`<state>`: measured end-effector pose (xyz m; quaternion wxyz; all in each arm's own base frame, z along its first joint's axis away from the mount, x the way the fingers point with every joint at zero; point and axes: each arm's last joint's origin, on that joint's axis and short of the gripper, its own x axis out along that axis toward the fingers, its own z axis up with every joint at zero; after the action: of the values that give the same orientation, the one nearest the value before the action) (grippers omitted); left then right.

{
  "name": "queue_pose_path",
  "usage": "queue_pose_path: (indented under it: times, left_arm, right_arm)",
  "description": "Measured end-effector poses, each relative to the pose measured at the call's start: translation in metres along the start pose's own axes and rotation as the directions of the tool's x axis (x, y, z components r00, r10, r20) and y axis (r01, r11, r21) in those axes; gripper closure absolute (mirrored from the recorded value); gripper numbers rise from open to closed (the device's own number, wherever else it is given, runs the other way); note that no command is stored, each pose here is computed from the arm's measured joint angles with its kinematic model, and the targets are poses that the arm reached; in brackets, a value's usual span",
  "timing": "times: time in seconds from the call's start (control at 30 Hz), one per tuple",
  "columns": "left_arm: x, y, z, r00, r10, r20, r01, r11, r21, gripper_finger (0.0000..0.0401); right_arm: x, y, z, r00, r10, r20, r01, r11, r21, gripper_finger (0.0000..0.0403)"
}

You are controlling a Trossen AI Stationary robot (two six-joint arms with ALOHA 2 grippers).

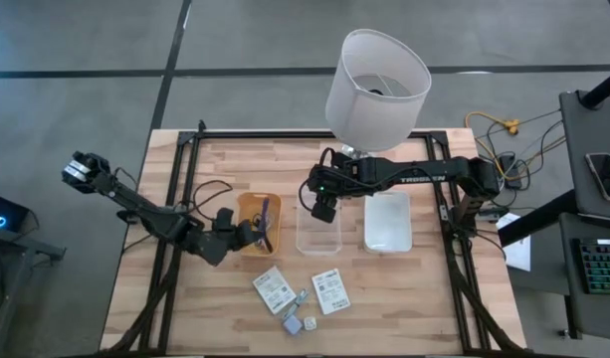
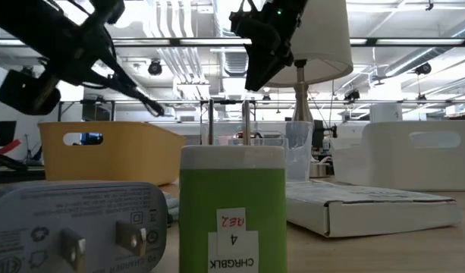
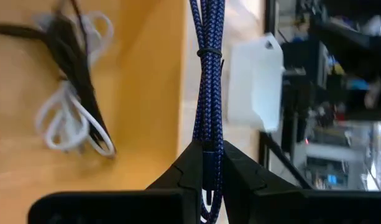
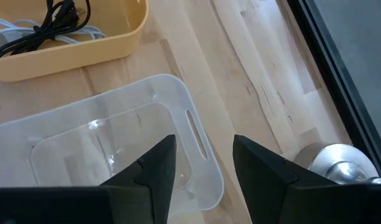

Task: Pick and place items into bin
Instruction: Put the blue charger cable into the yellow bin, then put the green charger adapter into the white transparent bin

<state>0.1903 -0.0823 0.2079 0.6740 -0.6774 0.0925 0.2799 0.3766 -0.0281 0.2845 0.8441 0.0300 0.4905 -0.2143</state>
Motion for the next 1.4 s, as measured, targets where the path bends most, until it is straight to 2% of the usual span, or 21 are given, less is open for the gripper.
queue_pose_path:
  times: [0.13,0.27,0.43,0.5,0.57,0.63,0.7,0.73,0.8,0.9,0.97,1.07,1.17,1.3,1.4]
  left_arm:
    - [0.002,0.012,0.005,0.992,0.123,0.038,-0.122,0.992,-0.019,0.0368]
    - [0.002,0.017,0.006,0.980,0.200,-0.009,-0.200,0.979,-0.035,0.0303]
    - [-0.002,0.003,0.004,0.988,0.150,-0.037,-0.149,0.989,0.012,0.0223]
    - [-0.005,-0.004,0.003,0.990,0.127,-0.053,-0.123,0.989,0.077,0.0199]
    - [-0.011,-0.015,0.001,0.989,0.106,-0.099,-0.086,0.978,0.188,0.0184]
    - [-0.019,-0.029,-0.003,0.980,0.080,-0.181,-0.012,0.937,0.350,0.0179]
    - [-0.027,-0.042,-0.009,0.951,0.077,-0.298,0.089,0.858,0.505,0.0181]
    - [-0.030,-0.045,-0.013,0.926,0.089,-0.367,0.137,0.827,0.546,0.0184]
    - [-0.033,-0.048,-0.022,0.870,0.131,-0.475,0.194,0.795,0.575,0.0191]
    - [-0.032,-0.045,-0.039,0.788,0.217,-0.577,0.228,0.767,0.600,0.0205]
    - [-0.028,-0.040,-0.052,0.754,0.271,-0.599,0.228,0.747,0.624,0.0215]
    - [-0.021,-0.031,-0.072,0.730,0.342,-0.592,0.229,0.694,0.682,0.0230]
    - [-0.011,-0.028,-0.091,0.717,0.388,-0.579,0.251,0.631,0.734,0.0242]
    - [-0.002,-0.024,-0.110,0.709,0.427,-0.561,0.257,0.585,0.769,0.0248]
    - [-0.002,-0.023,-0.122,0.720,0.427,-0.546,0.319,0.496,0.808,0.0249]
  right_arm:
    - [0.000,0.002,-0.001,1.000,0.002,-0.001,-0.002,1.000,-0.004,0.0259]
    - [-0.001,0.003,-0.001,1.000,0.003,-0.002,-0.003,1.000,-0.005,0.0257]
    - [-0.001,0.003,-0.001,1.000,0.003,-0.001,-0.003,1.000,-0.005,0.0261]
    - [-0.001,0.003,-0.001,1.000,0.004,-0.002,-0.004,1.000,-0.011,0.0261]
    - [-0.001,0.003,-0.002,1.000,0.003,-0.006,-0.003,1.000,-0.025,0.0260]
    - [-0.001,0.004,-0.002,1.000,0.010,-0.013,-0.011,0.998,-0.062,0.0258]
    - [-0.001,0.006,-0.003,0.998,0.057,-0.028,-0.060,0.991,-0.119,0.0257]
    - [-0.002,0.009,-0.004,0.993,0.108,-0.040,-0.113,0.982,-0.154,0.0257]
    - [-0.004,0.016,-0.006,0.965,0.251,-0.075,-0.262,0.936,-0.235,0.0259]
    - [-0.009,0.031,-0.009,0.890,0.441,-0.119,-0.454,0.826,-0.333,0.0264]
    - [-0.013,0.041,-0.012,0.878,0.460,-0.129,-0.473,0.797,-0.375,0.0267]
    - [-0.016,0.051,-0.017,0.878,0.459,-0.138,-0.470,0.766,-0.438,0.0270]
    - [-0.020,0.062,-0.022,0.872,0.466,-0.149,-0.475,0.737,-0.481,0.0271]
    - [-0.028,0.079,-0.029,0.860,0.484,-0.164,-0.491,0.693,-0.528,0.0268]
    - [-0.034,0.093,-0.036,0.856,0.488,-0.171,-0.492,0.668,-0.558,0.0264]
